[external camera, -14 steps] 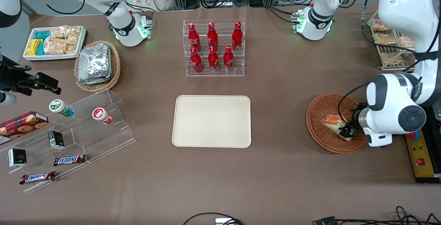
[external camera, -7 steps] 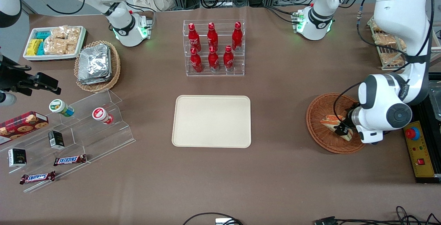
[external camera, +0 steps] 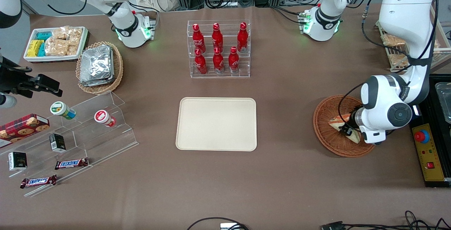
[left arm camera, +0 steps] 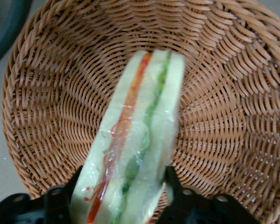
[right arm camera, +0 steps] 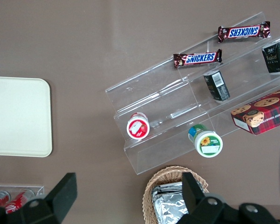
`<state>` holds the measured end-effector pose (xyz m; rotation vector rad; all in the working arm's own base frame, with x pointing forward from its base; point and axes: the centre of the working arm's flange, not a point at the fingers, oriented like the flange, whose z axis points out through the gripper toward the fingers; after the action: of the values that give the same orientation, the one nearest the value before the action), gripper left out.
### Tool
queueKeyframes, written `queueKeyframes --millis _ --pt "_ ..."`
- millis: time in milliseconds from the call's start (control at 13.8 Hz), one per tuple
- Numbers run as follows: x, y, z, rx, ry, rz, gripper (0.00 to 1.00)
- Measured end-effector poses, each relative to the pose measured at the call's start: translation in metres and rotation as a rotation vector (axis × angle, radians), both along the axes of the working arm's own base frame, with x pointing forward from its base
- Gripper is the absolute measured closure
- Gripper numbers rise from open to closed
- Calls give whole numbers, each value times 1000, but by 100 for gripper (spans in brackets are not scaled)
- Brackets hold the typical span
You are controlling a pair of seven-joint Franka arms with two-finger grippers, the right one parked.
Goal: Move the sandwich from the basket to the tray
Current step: 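Lower the open left gripper over the wrapped sandwich in the basket, then close the left gripper on the sandwich and lift it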
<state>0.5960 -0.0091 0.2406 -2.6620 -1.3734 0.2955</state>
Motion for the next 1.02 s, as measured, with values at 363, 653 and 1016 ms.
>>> queueKeyframes --millis 363,653,1016 --pt "18 -2 35 0 -7 -6 66" --pt "38 -5 95 -28 47 -127 78" --pt "53 -51 162 -107 38 -376 81"
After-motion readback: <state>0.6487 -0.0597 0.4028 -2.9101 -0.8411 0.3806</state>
